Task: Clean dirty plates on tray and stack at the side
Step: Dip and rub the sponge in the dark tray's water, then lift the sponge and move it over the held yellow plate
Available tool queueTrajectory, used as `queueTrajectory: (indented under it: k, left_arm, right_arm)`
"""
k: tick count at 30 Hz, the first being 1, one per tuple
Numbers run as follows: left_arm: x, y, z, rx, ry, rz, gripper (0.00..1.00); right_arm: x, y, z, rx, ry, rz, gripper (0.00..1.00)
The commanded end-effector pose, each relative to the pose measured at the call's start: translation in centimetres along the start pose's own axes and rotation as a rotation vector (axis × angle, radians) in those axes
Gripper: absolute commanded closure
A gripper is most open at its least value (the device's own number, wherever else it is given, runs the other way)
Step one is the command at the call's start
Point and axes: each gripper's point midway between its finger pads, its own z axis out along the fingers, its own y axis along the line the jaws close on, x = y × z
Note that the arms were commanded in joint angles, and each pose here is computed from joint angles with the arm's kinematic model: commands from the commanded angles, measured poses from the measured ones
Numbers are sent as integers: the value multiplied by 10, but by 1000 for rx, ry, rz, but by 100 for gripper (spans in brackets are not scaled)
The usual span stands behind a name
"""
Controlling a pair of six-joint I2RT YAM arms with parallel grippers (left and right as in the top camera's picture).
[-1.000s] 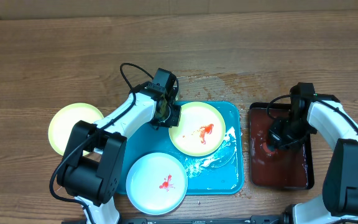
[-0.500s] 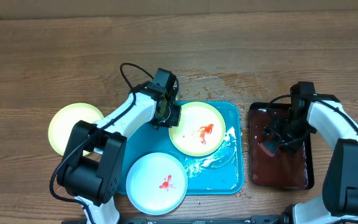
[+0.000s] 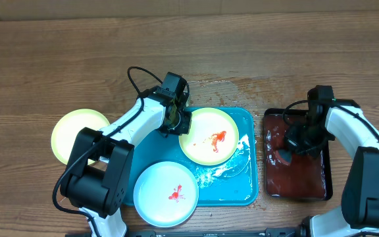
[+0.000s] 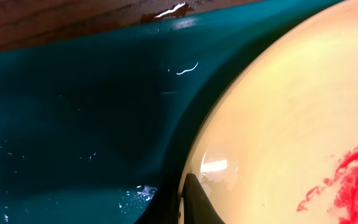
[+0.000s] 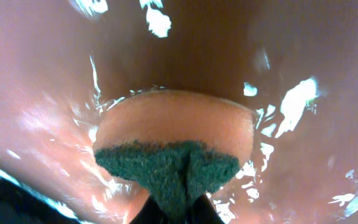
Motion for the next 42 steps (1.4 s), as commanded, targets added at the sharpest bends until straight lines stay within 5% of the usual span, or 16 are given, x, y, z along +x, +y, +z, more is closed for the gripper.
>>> queueTrajectory:
  k: [1,7,20,32,42]
  left_arm:
    - [16,10,16,-53,68,20,96]
    - [19,11,16,-54,77,17,96]
    - [21,11,16,-57,87,13,96]
    - [21,12,16,-63,86,-72,96]
    - [24,12,16,-74,90,-242,96]
  right_arm:
    - [-16,11,-29,-14,-50,-57,96]
    - [-27,21,-68,-17,-98,-65,96]
    - [2,-6,10,-1,-14,-77,96]
    - [-15,26,-96,-84,-163,-167,96]
    - [42,92,-100,-330,-45,-595,96]
